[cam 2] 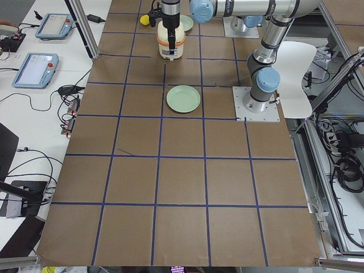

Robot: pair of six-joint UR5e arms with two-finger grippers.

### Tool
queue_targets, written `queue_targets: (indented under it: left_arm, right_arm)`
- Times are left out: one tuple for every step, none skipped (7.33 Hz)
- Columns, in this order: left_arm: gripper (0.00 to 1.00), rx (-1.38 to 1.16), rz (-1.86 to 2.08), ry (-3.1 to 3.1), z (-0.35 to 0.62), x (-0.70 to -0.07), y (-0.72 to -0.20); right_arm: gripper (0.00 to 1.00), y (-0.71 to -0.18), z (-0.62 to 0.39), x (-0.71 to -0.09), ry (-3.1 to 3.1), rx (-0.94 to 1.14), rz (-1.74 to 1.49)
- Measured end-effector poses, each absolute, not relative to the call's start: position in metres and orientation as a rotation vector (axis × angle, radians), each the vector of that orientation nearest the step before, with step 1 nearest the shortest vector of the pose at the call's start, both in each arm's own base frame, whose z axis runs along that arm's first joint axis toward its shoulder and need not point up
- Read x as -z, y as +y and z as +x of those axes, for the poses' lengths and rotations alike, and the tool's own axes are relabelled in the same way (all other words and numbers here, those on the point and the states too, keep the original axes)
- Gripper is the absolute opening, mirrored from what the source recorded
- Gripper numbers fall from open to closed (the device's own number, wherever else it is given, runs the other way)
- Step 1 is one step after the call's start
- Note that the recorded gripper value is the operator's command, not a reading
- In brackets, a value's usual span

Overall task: Press rice cooker button
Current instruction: 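Lower the right gripper onto the pale green button on the cooker lid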

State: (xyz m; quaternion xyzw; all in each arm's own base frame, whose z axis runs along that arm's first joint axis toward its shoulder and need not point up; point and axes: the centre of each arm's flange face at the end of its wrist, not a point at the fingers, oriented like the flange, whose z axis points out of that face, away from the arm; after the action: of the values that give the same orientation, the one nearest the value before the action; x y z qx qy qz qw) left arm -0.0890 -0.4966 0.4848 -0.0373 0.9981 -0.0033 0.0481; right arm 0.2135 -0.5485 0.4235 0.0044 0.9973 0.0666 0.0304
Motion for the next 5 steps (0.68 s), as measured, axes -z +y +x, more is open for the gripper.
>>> queue_targets:
  left_arm:
    - [1.0,0.01,-0.114,3.043,-0.089,-0.485,-0.497]
    - [1.0,0.01,-0.114,3.043,-0.089,-0.485,-0.497]
    - [1.0,0.01,-0.114,3.043,-0.089,-0.485,-0.497]
    - [1.0,0.01,-0.114,3.042,-0.089,-0.485,-0.497]
    - [1.0,0.01,-0.114,3.042,-0.089,-0.485,-0.497]
  right_arm:
    - [0.06,-0.551,0.217,-0.416,3.066,-0.226,0.019]
    - [0.07,-0.553,0.22,-0.409,3.051,-0.242,0.021]
    - [0.07,-0.556,0.223,-0.404,3.041,-0.248,0.02]
    - [0.07,-0.558,0.225,-0.399,3.037,-0.255,0.018]
    - [0.07,-0.56,0.226,-0.394,3.035,-0.264,0.018]
